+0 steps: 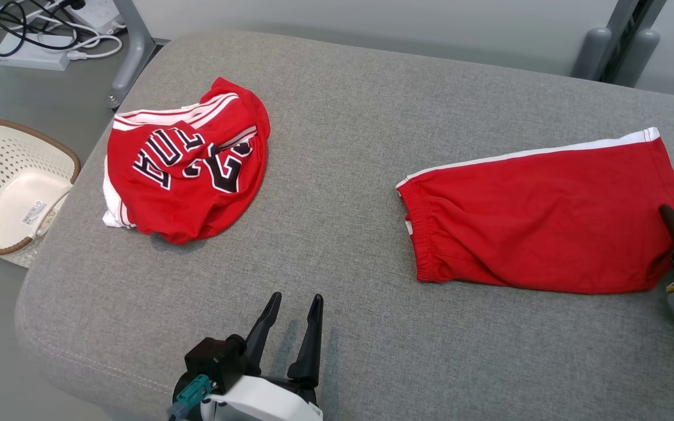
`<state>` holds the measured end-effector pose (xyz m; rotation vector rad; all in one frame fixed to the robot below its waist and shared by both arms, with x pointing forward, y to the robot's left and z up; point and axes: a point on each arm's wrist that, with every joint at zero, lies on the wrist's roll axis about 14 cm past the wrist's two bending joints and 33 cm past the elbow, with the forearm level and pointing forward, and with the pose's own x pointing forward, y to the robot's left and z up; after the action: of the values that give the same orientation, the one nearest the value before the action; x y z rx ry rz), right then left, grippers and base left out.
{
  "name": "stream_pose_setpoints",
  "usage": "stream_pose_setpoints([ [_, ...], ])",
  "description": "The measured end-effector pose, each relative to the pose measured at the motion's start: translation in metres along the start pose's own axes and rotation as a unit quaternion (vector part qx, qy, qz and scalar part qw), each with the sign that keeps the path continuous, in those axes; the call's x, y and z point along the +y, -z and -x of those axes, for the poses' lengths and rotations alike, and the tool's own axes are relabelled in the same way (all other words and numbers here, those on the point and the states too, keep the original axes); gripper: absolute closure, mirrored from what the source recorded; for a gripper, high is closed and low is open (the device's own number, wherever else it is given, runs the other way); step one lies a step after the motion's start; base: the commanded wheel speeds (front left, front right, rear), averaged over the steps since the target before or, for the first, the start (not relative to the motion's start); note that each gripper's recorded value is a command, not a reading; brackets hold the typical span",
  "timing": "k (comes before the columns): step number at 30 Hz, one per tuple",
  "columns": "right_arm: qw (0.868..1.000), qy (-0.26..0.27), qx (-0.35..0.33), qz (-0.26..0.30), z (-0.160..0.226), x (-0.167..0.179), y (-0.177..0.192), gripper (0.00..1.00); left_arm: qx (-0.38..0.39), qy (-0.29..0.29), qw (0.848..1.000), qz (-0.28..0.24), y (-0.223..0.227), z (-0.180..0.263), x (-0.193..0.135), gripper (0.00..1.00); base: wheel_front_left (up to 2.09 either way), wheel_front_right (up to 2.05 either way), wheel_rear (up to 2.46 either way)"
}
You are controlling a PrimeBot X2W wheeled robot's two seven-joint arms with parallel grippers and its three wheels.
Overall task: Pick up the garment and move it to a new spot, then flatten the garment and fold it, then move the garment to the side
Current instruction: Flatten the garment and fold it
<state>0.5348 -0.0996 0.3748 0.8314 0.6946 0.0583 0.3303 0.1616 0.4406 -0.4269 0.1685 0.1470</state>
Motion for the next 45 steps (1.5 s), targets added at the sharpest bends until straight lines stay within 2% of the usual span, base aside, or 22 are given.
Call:
stream_pose_setpoints([
  [1, 1.0, -0.002, -0.001, 0.002, 0.0, 0.002, -0.001, 1.0, 0.0, -0.001, 1.0, 0.001, 0.0, 0.0, 0.0, 0.0, 0.0, 0.0, 0.0],
  [5, 1.0, -0.008, -0.007, 0.008, 0.001, 0.007, -0.001, 1.0, -0.003, 0.004, 1.0, 0.001, -0.002, -0.002, -0.003, 0.0, 0.0, 0.0, 0.0],
  [15, 0.997, -0.007, -0.063, -0.037, 0.026, -0.005, -0.011, 1.0, -0.008, 0.03, 1.0, 0.002, -0.005, -0.004, -0.017, 0.0, 0.0, 0.0, 0.0],
  [25, 0.979, 0.012, -0.152, -0.138, 0.076, -0.045, -0.018, 1.0, -0.01, 0.072, 0.997, 0.004, -0.005, -0.002, -0.04, 0.0, 0.0, 0.0, 0.0],
  [35, 0.971, 0.039, -0.183, -0.151, 0.121, -0.082, -0.009, 1.0, -0.005, 0.107, 0.994, 0.006, 0.0, 0.006, -0.06, 0.0, 0.0, 0.0, 0.0],
  [39, 0.972, 0.027, -0.194, -0.134, 0.124, -0.073, -0.016, 1.0, -0.006, 0.116, 0.993, 0.004, -0.001, 0.007, -0.065, 0.0, 0.0, 0.0, 0.0],
  [45, 0.973, -0.02, -0.21, -0.097, 0.12, -0.034, -0.025, 1.0, -0.008, 0.116, 0.993, 0.003, -0.001, 0.012, -0.063, 0.0, 0.0, 0.0, 0.0],
])
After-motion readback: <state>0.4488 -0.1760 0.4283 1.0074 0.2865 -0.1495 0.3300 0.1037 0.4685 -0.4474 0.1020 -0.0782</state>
